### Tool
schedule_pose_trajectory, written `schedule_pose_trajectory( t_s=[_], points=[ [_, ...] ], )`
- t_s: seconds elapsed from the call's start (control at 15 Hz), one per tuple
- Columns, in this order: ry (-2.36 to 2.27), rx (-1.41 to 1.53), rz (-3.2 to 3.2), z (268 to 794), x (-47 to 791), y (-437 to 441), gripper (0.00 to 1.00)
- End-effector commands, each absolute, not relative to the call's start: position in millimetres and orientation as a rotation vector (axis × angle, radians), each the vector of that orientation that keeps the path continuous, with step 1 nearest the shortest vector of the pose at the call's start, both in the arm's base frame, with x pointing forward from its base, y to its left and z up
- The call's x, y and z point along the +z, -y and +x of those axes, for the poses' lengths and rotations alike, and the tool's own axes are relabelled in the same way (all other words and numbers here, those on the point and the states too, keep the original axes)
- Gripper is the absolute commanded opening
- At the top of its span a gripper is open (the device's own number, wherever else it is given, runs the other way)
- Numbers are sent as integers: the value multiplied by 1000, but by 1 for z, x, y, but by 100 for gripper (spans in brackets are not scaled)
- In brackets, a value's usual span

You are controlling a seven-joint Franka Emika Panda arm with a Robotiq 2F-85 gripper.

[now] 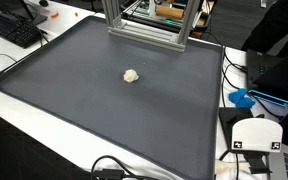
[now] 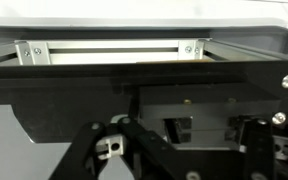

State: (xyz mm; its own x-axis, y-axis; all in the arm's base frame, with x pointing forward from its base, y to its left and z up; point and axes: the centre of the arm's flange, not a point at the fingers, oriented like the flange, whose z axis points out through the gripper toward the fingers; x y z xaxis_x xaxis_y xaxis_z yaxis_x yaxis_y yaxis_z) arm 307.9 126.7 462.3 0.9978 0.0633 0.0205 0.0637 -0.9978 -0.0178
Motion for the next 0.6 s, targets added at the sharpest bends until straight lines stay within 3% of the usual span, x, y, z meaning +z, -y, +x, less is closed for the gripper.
schedule_pose_trajectory(
  t_s=[0.0, 0.2, 0.27, 0.33, 0.53],
  points=[
    [121, -62, -3121, 303, 462, -130, 55],
    [122, -61, -3125, 303, 462, -130, 55],
    [123, -61, -3127, 303, 462, -131, 79],
    [123, -64, -3128, 303, 463, -131, 92],
    [137, -75, -3129, 303, 467, -135, 100]
  ],
)
